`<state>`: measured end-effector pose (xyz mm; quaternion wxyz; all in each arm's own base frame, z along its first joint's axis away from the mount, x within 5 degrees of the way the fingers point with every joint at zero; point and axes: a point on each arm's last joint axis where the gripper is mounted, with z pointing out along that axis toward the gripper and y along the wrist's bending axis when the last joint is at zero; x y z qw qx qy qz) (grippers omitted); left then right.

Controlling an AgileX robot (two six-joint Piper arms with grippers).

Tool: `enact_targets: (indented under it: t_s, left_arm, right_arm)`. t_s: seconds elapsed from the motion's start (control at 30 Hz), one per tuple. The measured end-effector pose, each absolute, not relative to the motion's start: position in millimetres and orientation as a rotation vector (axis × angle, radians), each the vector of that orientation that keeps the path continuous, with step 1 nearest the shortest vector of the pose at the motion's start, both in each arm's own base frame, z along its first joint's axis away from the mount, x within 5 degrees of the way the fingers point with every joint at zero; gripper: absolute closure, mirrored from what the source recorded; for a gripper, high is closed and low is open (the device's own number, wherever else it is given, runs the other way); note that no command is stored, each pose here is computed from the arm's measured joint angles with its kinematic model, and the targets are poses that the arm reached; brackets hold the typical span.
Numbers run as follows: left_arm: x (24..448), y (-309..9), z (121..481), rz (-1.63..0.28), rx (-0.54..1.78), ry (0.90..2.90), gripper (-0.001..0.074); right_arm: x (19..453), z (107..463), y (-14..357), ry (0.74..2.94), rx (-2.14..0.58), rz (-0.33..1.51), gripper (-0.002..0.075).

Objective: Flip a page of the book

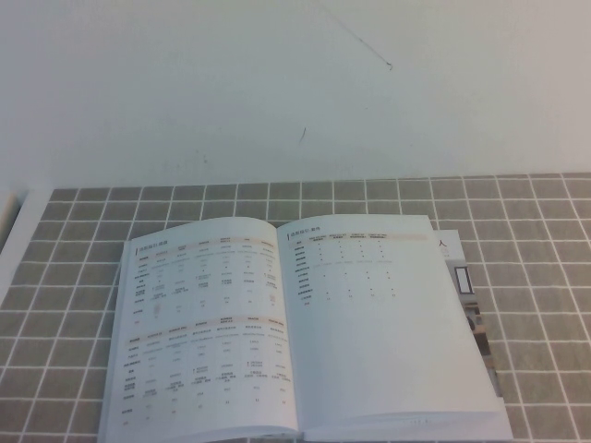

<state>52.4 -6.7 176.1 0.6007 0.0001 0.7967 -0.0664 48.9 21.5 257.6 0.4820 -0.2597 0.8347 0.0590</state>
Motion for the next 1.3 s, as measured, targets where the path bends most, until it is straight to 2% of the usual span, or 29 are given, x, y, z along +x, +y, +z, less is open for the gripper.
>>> enact_targets:
  t_s: [1.07,1.3]
  left_arm:
    - [52.2,-7.3,175.8,-0.156,0.022,1.850,0.0738]
    - [52.1,-7.2,175.9,-0.155,0.023,1.850,0.0738]
  right_arm:
    - [47.5,258.2,20.9,2.024,-0.629,0.145,0.0728]
    - [37.9,262.1,10.9,1.971,-0.480,0.077,0.0728]
